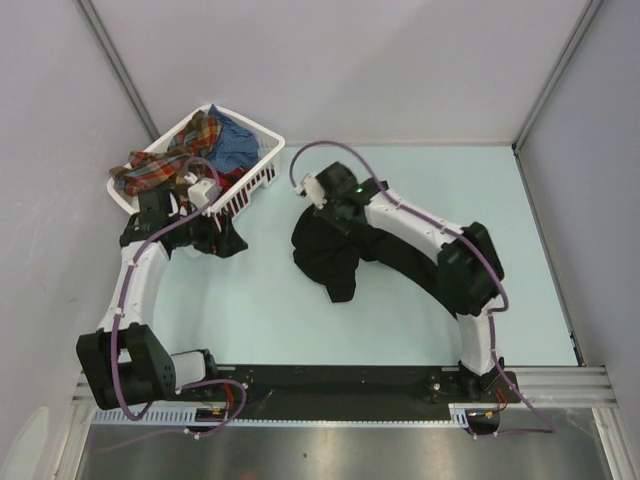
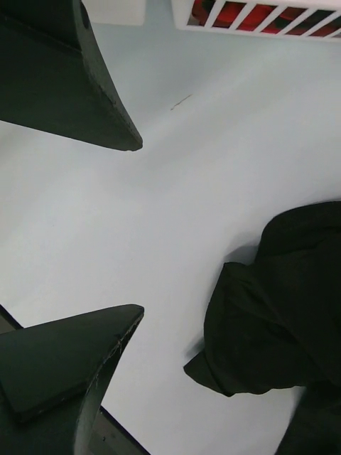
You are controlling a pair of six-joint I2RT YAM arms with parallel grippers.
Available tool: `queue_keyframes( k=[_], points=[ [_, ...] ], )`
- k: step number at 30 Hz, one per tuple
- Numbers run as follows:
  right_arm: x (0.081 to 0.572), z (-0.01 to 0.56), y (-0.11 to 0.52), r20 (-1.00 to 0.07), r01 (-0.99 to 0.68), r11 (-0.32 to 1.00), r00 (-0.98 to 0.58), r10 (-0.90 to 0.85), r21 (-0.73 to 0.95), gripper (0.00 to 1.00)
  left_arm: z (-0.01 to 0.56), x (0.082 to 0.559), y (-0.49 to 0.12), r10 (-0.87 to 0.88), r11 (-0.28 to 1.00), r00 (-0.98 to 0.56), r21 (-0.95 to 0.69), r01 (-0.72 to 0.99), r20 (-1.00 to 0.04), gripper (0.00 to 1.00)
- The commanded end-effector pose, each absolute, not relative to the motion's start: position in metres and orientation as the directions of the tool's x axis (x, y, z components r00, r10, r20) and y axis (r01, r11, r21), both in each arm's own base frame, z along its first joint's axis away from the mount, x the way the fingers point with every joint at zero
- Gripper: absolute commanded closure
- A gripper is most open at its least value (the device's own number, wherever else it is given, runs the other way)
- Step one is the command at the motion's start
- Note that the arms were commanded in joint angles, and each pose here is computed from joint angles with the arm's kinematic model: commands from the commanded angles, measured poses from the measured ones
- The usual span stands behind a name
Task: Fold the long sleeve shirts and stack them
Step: Move the shirt to the center of the board, then flatten the shirt out
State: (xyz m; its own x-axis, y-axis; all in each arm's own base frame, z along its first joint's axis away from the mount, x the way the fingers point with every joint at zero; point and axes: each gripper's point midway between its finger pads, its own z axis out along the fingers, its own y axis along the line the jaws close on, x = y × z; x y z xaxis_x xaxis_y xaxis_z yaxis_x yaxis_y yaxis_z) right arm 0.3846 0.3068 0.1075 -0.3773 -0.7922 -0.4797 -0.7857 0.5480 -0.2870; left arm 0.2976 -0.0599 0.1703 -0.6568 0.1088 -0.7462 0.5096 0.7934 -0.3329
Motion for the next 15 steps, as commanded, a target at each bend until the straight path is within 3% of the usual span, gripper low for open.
queue_keyframes(
  k=[1,3,4,6,9,15],
  points=[
    [0.403,0.232,0.269,-0.691,-0.701,0.652,-0.318,-0.649,-0.290,1.00,0.188,0.295,-0.089,0.250,0.719,-0.537,-0.217,0.660,-0.806,0.05],
    [0.394,0.238,0.251,-0.689,-0.712,0.658,-0.350,-0.635,-0.245,0.96,0.182,0.296,-0.106,0.300,0.700,-0.507,-0.174,0.692,-0.808,0.02],
    [0.387,0.233,0.249,-0.683,-0.728,0.654,-0.370,-0.629,-0.208,0.79,0.176,0.294,-0.120,0.342,0.689,-0.497,-0.147,0.710,-0.797,0.01],
    [0.369,0.209,0.245,-0.639,-0.756,0.638,-0.422,-0.643,-0.143,0.27,0.166,0.300,-0.133,0.340,0.695,-0.513,-0.157,0.702,-0.789,0.00],
    [0.353,0.170,0.242,-0.582,-0.752,0.652,-0.486,-0.651,-0.101,0.14,0.156,0.306,-0.149,0.318,0.684,-0.559,-0.223,0.695,-0.766,0.01],
    [0.336,0.103,0.244,-0.469,-0.747,0.662,-0.563,-0.681,-0.064,0.15,0.128,0.306,-0.152,0.325,0.693,-0.628,-0.274,0.667,-0.707,0.00]
  ],
)
